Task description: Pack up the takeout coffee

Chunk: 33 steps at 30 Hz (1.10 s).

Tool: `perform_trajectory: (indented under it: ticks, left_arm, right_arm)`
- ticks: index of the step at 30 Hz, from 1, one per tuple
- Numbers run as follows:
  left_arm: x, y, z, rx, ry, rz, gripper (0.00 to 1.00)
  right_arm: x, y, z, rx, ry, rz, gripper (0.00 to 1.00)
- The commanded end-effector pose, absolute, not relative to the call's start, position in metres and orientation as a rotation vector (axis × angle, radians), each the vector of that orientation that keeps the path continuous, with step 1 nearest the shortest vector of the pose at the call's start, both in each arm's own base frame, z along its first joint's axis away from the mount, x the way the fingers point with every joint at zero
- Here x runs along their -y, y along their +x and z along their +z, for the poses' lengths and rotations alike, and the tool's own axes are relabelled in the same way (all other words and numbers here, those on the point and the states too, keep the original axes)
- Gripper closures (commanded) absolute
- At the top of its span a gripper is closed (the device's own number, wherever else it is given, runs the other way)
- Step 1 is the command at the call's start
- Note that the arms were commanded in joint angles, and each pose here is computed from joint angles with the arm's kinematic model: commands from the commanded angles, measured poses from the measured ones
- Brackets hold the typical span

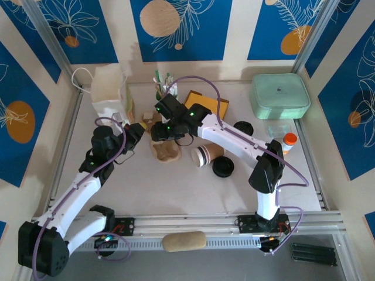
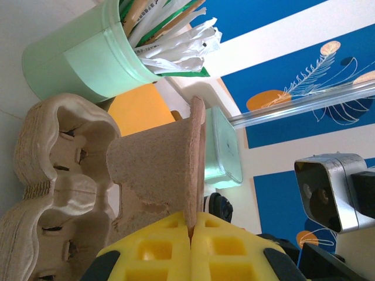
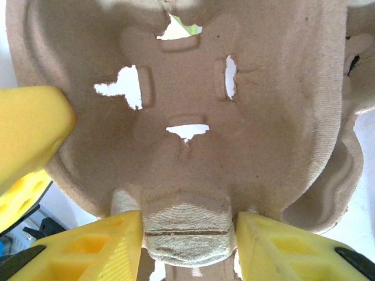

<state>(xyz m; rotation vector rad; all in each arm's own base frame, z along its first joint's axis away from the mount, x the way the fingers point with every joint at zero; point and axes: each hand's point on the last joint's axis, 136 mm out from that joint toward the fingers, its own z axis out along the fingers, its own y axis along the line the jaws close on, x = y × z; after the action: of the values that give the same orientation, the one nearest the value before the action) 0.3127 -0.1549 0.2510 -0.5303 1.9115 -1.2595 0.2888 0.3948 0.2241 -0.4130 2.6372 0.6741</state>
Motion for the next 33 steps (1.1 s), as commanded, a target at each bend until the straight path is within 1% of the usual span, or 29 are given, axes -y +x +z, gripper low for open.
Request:
perform_trajectory:
  ticks: [1, 4, 6, 12, 14, 16, 18, 21, 26, 30, 33]
  left_arm:
    - [0.161, 0.309, 0.264, -1.876, -0.495, -1.311, 1.00]
    - [0.161, 0.309, 0.265, -1.875, -0.493, -1.311, 1.00]
    - [0.160, 0.310, 0.264, -1.875, -0.497, -1.310, 1.00]
    - [0.161, 0.310, 0.265, -1.875, -0.494, -1.309, 1.00]
    - [0.161, 0.310, 0.267, -1.872, -0.490, -1.310, 0.86]
    - [0.161, 0.310, 0.269, -1.870, -0.483, -1.309, 0.64]
    - [0.161, 0.310, 0.272, -1.868, -0.473, -1.301, 0.50]
    - [0.158, 0.309, 0.283, -1.862, -0.439, -1.267, 0.35]
    - [0.143, 0.307, 0.324, -1.843, -0.321, -1.129, 0.19]
    - [0.121, 0.309, 0.363, -1.911, -0.176, -0.849, 0.12]
    - [0.107, 0.319, 0.381, -1.998, -0.062, -0.611, 0.09]
  right_arm:
    - [-0.398, 0.292, 0.223, -2.645, -0.390, 0.718, 0.57]
    - [-0.399, 0.292, 0.222, -2.647, -0.393, 0.728, 0.67]
    - [-0.399, 0.292, 0.223, -2.647, -0.392, 0.731, 0.70]
    - [-0.397, 0.291, 0.225, -2.639, -0.388, 0.732, 0.72]
    - [-0.395, 0.290, 0.227, -2.635, -0.387, 0.734, 0.72]
    - [-0.393, 0.290, 0.229, -2.628, -0.382, 0.731, 0.73]
    - [-0.391, 0.290, 0.232, -2.623, -0.379, 0.730, 0.73]
    - [-0.387, 0.289, 0.235, -2.613, -0.372, 0.728, 0.73]
    - [-0.375, 0.288, 0.242, -2.595, -0.347, 0.731, 0.73]
    - [-0.363, 0.286, 0.252, -2.572, -0.326, 0.750, 0.74]
    - [-0.355, 0.283, 0.260, -2.556, -0.315, 0.766, 0.74]
